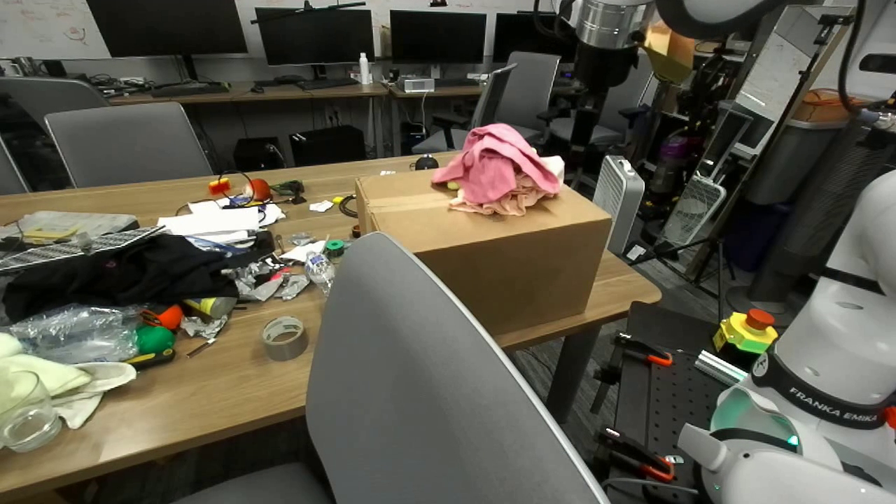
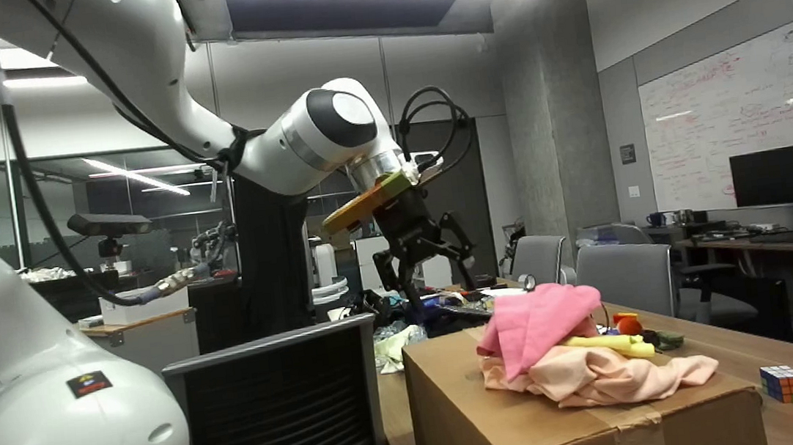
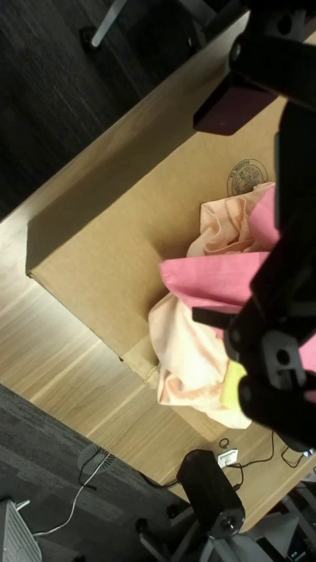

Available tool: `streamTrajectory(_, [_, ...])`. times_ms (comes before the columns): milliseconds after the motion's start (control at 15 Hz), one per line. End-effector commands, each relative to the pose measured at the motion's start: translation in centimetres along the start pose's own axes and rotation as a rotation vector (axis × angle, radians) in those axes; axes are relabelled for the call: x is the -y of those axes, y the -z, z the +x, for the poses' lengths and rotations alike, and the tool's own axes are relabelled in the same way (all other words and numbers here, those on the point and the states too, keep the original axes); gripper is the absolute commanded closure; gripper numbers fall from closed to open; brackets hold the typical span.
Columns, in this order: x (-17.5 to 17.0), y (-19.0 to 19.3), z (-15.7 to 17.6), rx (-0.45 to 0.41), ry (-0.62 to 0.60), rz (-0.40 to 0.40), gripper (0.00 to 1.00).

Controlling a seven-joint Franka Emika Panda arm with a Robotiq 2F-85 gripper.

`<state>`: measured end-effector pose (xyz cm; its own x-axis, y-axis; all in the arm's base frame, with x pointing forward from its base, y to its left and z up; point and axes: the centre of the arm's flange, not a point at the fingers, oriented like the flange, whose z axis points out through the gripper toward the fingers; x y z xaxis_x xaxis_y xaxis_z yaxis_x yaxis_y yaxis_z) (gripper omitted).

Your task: Pick up the fabrics from the chair and put them on top of the box.

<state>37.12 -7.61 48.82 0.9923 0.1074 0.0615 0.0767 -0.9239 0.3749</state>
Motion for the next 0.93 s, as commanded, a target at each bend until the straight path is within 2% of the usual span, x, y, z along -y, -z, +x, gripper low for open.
streamTrajectory(0, [-1.5,2.2,-4.3,-0.139,-0.037,0.015,0.00])
streamTrajectory(267, [-2.6,4.2,-7.3,-0.257,-0.017,0.137,0.00])
streamTrajectory(400, [-2.7,4.6,-8.2,-0.294,-0.005,0.149,0.00])
streamTrajectory(667, [-2.5,4.7,-8.8,-0.312,0.034,0.134,0.00])
streamTrajectory(867, [-2.5,4.3,-8.3,-0.276,0.027,0.124,0.00])
